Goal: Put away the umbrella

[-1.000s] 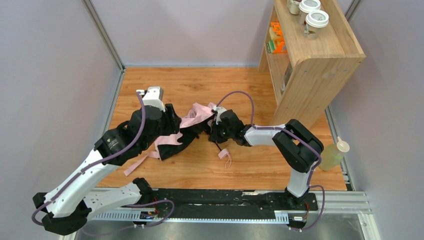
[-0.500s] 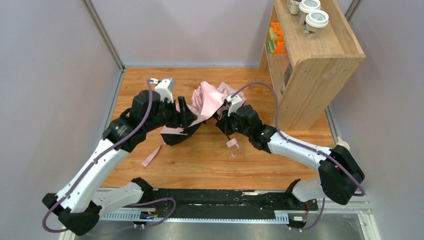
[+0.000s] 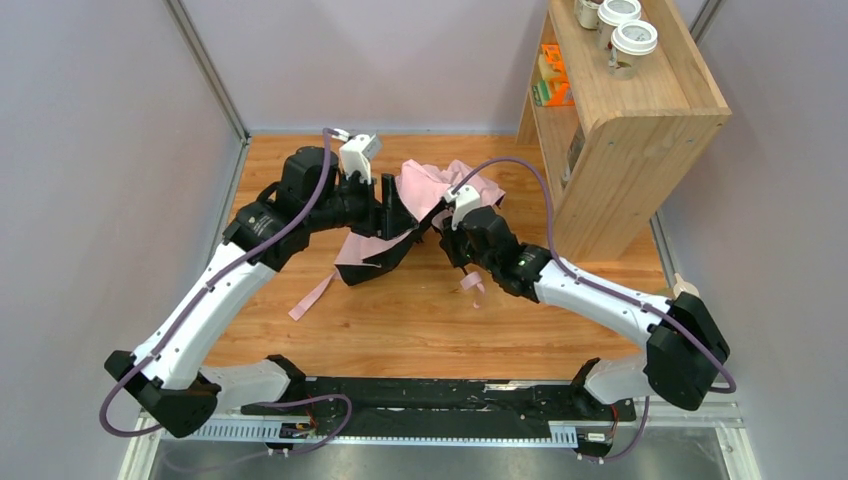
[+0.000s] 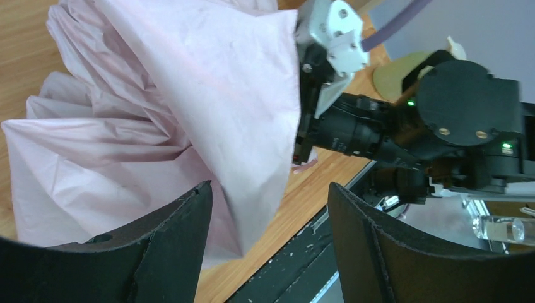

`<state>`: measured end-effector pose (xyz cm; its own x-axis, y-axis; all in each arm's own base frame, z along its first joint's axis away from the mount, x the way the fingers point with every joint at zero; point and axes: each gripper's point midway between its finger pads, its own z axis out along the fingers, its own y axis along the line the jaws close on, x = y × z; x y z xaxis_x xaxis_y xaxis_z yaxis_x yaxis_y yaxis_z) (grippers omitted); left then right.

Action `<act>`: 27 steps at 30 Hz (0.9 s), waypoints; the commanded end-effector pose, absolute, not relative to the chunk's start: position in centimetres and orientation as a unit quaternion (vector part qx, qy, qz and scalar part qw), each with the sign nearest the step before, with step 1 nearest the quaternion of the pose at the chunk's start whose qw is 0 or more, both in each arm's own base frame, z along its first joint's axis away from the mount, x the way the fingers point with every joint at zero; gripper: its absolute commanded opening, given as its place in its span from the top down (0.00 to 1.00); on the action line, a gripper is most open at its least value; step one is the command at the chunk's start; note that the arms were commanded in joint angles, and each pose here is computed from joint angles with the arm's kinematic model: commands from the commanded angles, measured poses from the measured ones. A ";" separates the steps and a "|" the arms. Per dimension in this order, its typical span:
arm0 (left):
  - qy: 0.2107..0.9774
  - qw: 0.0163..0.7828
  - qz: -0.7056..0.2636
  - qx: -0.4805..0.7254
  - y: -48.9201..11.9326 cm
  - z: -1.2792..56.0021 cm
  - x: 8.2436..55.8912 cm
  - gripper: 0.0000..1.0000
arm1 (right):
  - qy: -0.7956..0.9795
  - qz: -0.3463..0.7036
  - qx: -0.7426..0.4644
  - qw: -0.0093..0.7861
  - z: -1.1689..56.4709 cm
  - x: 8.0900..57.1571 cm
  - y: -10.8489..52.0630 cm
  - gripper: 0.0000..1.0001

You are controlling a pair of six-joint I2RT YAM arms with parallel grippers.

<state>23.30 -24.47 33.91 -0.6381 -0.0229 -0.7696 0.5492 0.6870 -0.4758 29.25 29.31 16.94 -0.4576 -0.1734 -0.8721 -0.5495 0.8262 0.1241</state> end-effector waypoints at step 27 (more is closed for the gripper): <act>0.876 0.392 -0.226 0.165 -17.9 23.9 22.1 1.00 | 0.595 0.554 -0.304 0.496 31.6 19.5 30.7 1.00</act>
<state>22.14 -14.50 24.02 -0.6437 0.0483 -0.7637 0.3088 0.9296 -0.2014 23.37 28.95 23.24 -0.4936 0.0845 -0.8656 -0.7284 0.5035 0.4646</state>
